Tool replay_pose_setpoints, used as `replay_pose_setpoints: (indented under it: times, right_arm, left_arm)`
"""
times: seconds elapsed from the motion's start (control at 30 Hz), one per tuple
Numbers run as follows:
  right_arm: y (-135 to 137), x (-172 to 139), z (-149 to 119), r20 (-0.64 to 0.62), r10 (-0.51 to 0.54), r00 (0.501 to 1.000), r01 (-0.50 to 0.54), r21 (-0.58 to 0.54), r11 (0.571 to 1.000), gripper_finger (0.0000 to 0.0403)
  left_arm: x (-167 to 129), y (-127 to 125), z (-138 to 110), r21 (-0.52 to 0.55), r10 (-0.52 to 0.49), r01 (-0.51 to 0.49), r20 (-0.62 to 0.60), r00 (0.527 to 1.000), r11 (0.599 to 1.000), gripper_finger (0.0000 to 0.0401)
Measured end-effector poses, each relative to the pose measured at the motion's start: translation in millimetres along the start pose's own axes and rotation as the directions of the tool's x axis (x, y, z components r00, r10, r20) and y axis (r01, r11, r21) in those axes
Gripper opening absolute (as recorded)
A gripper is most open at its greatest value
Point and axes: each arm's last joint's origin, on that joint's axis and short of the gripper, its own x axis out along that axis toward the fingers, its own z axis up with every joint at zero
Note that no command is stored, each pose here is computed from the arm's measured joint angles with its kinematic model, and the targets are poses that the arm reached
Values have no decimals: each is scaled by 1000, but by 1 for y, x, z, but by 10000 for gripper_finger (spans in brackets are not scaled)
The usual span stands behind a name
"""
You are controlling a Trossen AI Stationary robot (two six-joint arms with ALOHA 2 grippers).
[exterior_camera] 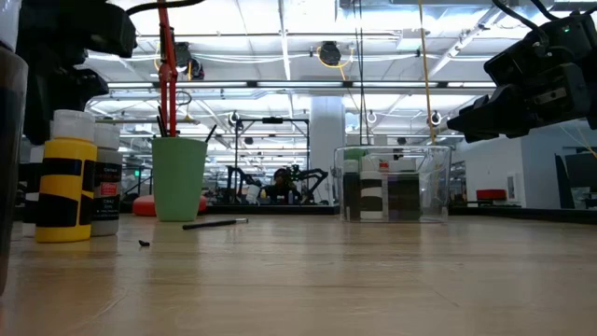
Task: Pick & Place Paint Supplies
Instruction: Put the small white paint bottle into the transparent bin
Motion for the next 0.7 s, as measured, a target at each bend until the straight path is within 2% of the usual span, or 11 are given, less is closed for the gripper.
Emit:
replay_pose_setpoints:
  times: [0.4, 0.7]
  right_arm:
    - [0, 0, 0, 0, 0, 1000, 0, -2, 1000, 4]
    - [0, 0, 0, 0, 0, 1000, 0, -2, 1000, 4]
  left_arm:
    - [1, -1, 4, 35, -25, 24, 27, 999, 999, 227]
    - [1, 2, 5, 14, -24, 24, 24, 999, 1000, 224]
